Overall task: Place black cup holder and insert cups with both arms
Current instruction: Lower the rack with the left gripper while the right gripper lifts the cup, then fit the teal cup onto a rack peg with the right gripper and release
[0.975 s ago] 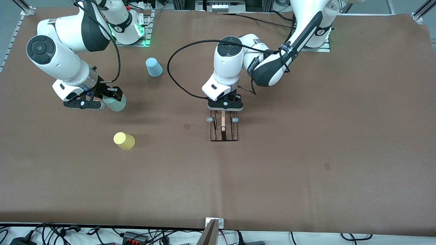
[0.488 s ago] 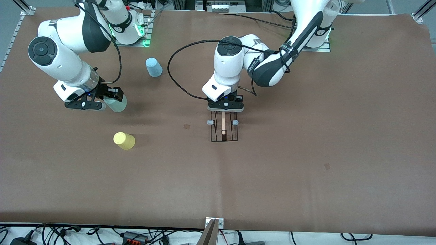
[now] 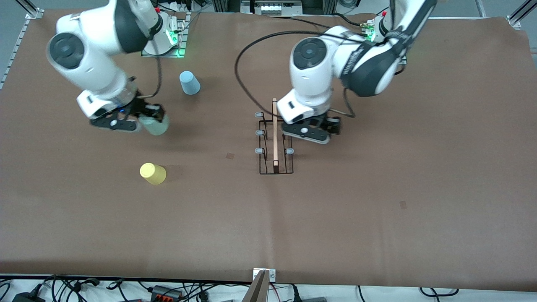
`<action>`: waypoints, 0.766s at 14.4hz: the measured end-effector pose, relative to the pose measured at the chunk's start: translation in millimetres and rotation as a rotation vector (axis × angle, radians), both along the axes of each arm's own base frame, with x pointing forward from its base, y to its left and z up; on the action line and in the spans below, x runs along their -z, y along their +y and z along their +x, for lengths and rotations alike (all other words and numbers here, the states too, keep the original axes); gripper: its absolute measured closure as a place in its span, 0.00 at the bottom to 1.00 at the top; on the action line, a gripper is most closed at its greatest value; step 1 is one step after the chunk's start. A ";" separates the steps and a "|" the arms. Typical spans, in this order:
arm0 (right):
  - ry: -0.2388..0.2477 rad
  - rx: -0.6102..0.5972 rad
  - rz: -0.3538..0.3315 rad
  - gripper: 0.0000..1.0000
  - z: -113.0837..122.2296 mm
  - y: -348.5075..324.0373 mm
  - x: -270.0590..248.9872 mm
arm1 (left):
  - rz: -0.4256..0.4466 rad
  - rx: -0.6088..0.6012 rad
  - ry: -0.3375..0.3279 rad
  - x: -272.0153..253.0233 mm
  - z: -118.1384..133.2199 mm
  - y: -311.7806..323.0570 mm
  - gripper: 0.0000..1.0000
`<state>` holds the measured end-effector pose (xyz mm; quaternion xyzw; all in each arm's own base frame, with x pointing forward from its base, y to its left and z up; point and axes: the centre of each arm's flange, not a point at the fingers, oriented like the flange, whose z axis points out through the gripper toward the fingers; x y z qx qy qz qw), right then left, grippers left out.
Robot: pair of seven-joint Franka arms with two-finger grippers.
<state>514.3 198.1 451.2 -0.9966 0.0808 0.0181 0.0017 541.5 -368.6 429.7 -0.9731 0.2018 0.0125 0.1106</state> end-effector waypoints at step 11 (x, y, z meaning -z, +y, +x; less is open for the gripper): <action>0.011 0.327 0.084 0.34 -67.7 255.1 30.0 | -0.063 -0.132 0.464 11.5 61.3 307.6 0.00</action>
